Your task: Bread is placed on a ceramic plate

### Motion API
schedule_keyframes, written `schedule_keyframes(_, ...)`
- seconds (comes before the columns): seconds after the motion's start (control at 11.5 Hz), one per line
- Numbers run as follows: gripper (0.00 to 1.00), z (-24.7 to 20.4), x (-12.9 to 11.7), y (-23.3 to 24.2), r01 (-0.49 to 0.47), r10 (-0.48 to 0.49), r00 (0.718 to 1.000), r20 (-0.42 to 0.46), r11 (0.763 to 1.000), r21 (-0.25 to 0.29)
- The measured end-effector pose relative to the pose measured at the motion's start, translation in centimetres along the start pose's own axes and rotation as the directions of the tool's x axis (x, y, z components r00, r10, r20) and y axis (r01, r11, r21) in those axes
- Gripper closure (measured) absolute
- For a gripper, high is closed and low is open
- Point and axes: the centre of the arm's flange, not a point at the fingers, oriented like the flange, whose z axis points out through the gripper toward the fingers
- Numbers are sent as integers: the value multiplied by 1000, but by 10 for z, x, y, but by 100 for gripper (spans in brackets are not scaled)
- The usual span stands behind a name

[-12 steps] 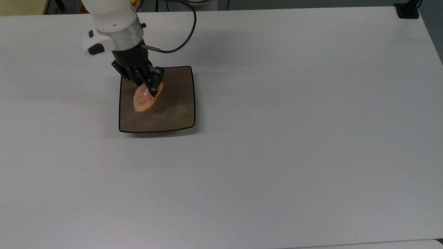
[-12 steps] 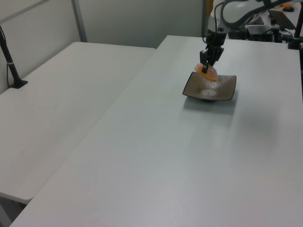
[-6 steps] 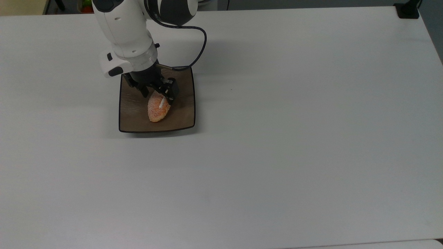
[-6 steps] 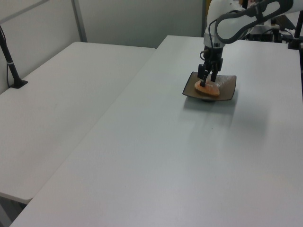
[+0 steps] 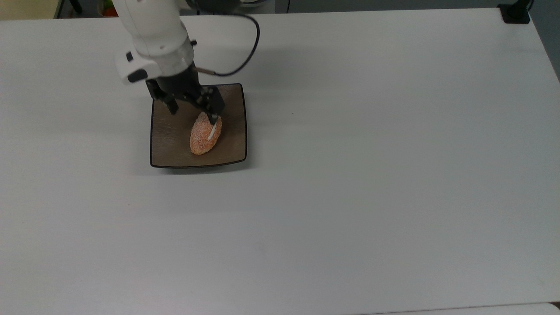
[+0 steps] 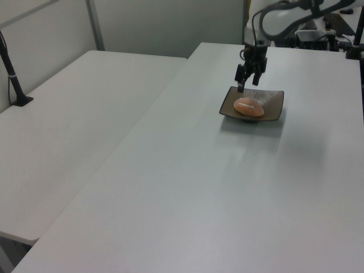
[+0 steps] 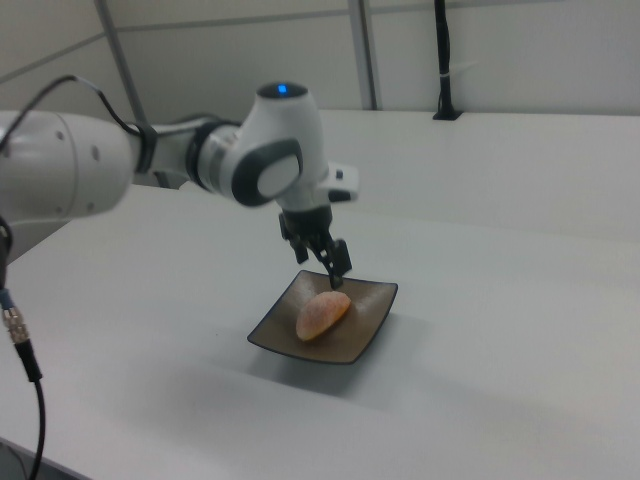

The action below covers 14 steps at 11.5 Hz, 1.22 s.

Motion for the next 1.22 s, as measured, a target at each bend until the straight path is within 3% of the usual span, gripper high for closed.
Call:
schedule_keyframes(0.26,0,-97,-18,3,94,-81,989,125,990,-107)
schedule_keyframes(0.35,0,-124,-26,3,127,-111,984,139,985,-116)
schedule_keyframes(0.61,0,-183,-47,0,149,-143,988,66,983,-103)
schedule_keyframes(0.78,0,-198,-61,-13,162,-160,986,47,985,-53)
schedule_keyframes(1.22,0,-169,-85,-55,246,-244,968,60,969,-37)
